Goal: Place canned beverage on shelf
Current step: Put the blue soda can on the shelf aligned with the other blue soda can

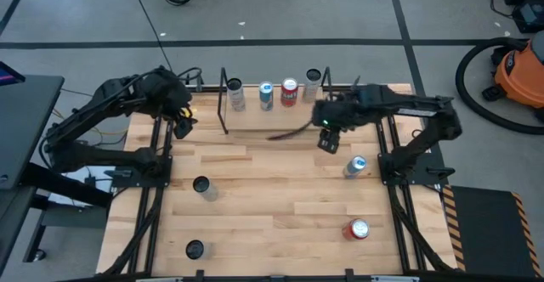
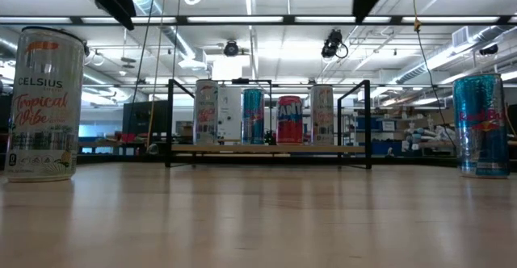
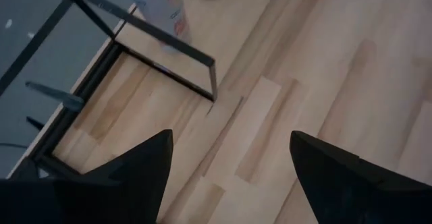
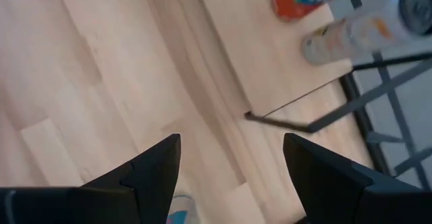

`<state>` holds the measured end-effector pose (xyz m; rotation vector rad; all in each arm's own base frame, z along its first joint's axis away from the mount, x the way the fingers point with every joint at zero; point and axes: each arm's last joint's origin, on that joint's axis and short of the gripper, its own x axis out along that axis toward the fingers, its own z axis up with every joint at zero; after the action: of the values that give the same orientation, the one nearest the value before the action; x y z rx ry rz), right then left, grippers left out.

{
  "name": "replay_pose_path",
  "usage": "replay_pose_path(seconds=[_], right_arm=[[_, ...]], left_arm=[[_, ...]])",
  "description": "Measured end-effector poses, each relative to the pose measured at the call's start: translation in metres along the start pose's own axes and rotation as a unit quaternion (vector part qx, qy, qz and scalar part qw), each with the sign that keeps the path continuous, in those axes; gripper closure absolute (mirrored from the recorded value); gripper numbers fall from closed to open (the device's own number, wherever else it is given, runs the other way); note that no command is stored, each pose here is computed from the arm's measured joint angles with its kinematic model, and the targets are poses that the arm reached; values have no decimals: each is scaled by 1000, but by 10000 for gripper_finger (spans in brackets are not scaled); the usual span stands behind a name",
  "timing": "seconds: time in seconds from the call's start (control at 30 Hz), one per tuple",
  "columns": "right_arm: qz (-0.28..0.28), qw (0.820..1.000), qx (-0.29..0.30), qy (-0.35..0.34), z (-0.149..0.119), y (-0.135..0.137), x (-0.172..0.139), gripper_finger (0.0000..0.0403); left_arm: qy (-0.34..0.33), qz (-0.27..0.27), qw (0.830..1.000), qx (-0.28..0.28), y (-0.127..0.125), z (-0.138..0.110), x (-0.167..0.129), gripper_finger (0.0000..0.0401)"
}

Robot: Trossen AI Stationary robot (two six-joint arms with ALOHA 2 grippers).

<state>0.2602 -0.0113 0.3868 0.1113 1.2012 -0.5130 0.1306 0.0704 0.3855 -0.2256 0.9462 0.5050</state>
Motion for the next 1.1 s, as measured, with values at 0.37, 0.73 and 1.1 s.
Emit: replay_pose_path(seconds=[0.37, 0.73, 1.1], right_arm=[[5, 989, 145, -15, -86, 2, 23, 133], [0, 980, 200, -12, -129, 9, 36, 133], [-27, 968, 249, 7, -162, 28, 59, 133]], left_arm=[[-7, -22, 999, 29, -11, 1, 0, 101], [-7, -24, 999, 19, -13, 1, 0, 101], [-10, -25, 1000, 9, -13, 2, 0, 101]])
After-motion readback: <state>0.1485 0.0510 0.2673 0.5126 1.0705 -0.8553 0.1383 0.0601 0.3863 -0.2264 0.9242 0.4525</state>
